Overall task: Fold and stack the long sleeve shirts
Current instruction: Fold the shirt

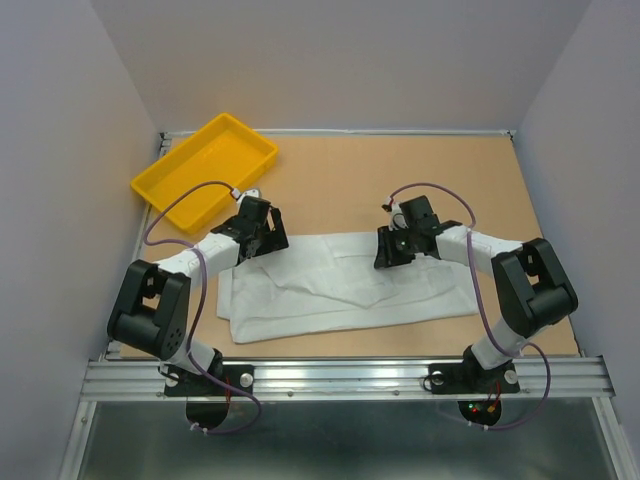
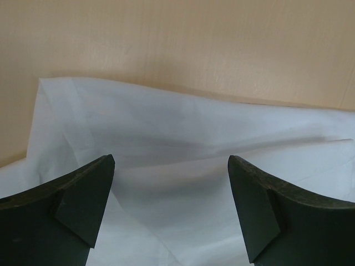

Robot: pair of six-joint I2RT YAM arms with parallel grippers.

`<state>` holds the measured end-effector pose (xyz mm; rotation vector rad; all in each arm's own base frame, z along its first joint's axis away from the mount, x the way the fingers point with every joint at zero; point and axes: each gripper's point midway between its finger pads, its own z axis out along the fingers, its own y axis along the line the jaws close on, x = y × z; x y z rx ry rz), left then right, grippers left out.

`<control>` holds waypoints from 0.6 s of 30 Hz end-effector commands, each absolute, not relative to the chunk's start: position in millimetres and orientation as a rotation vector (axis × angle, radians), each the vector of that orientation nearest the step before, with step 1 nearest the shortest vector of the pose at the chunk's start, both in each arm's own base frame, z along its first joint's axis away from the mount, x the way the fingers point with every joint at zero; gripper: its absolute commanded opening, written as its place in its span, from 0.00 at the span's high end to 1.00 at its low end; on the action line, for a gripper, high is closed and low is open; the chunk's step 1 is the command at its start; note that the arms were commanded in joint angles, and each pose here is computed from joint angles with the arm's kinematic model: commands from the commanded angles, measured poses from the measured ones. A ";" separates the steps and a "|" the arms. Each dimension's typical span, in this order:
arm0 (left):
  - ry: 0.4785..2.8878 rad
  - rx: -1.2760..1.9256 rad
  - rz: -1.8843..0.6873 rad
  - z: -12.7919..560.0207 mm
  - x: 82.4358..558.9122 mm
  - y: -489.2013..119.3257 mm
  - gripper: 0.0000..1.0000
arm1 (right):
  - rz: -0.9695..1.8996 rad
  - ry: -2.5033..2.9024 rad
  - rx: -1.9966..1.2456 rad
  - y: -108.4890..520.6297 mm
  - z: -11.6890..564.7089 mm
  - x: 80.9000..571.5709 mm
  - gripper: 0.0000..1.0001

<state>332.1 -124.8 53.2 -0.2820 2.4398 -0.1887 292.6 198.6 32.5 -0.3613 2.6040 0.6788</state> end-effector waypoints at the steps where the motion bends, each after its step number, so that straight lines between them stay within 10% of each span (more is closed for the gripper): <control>1: 2.402 -0.272 -0.202 64.8 344.7 -126.1 0.05 | 0.744 2.481 -0.444 219.4 62.1 314.3 0.61; 12: 2.387 -0.279 -0.191 70.2 349.2 -120.6 0.05 | 0.780 2.463 -0.465 224.5 70.2 308.8 0.99; 18: 2.375 -0.300 -0.177 77.8 352.0 -116.1 0.05 | 0.897 2.372 -0.533 228.5 117.4 281.9 0.99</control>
